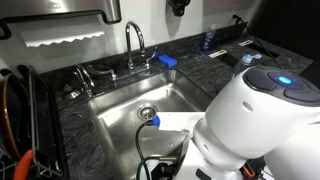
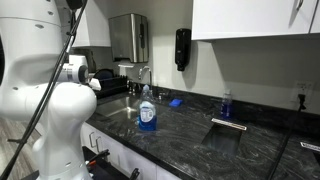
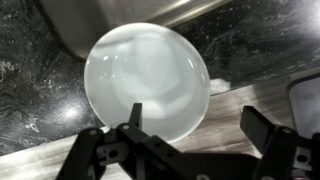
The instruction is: Move the bowl to the left side of the sink
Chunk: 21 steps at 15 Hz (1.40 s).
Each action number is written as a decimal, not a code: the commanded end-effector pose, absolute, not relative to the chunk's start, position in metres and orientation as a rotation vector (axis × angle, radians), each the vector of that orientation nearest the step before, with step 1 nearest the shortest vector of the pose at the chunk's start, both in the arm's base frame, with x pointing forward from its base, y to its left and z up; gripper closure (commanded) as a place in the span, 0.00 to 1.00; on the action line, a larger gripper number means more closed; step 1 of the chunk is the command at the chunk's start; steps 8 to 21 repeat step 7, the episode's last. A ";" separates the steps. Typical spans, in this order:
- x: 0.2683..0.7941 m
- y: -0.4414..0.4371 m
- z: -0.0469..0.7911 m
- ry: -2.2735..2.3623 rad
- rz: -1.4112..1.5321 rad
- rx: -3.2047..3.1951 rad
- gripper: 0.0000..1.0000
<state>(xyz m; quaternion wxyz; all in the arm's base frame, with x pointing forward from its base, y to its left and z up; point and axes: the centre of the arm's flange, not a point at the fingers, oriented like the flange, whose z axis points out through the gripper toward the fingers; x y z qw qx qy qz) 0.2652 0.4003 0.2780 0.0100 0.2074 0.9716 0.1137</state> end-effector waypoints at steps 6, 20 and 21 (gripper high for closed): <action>0.278 0.391 0.347 3.063 0.203 0.540 0.00; 0.280 0.391 0.351 3.061 0.191 0.548 0.00; 0.280 0.391 0.351 3.061 0.191 0.548 0.00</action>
